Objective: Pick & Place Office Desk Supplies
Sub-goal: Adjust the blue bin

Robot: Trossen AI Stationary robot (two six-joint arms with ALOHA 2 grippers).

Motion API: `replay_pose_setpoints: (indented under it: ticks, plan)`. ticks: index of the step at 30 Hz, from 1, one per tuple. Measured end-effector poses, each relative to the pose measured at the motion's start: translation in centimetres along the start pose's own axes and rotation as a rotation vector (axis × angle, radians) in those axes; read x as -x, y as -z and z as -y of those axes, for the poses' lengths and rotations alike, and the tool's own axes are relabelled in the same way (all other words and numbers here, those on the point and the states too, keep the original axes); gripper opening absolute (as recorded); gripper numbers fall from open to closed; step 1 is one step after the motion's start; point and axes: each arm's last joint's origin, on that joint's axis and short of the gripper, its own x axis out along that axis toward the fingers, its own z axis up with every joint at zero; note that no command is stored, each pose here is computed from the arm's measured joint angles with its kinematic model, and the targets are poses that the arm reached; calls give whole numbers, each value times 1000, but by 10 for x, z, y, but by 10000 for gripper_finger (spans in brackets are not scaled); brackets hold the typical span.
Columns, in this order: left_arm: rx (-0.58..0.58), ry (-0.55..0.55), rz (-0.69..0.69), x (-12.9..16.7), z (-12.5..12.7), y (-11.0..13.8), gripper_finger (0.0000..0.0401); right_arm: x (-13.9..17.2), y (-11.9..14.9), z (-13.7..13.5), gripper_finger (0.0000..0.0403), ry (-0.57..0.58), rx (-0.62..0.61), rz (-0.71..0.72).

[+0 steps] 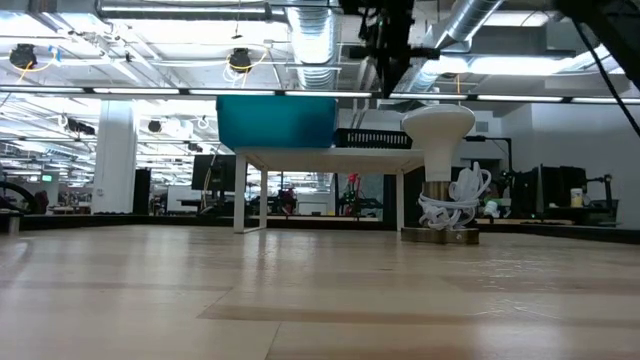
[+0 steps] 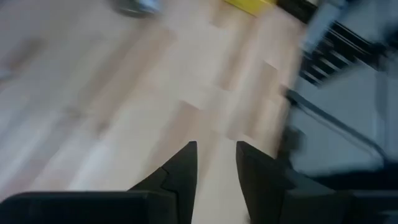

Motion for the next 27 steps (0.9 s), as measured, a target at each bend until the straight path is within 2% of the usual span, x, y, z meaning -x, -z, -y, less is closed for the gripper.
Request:
replay_pose_setpoints:
  ticks: [6,11,13,15,19,23,27]
  plan:
    - [141,-273,104,-13,-34,-24,85,50,10,12,1,-79,3,90]
    - [167,-659,33,-16,-92,-47,40,107,29,28,1,-197,16,182]
    - [200,-728,38,-8,-114,-59,17,129,38,36,1,-253,24,214]
    - [199,-708,67,-4,-133,-72,5,147,47,42,1,-300,26,244]
    - [250,-598,107,-12,-176,-91,1,178,67,50,1,-372,10,305]
    - [332,-535,105,-28,-223,-92,0,202,90,57,1,-421,-8,346]
    - [353,-475,130,-43,-258,-89,0,222,112,64,1,-476,-11,360]
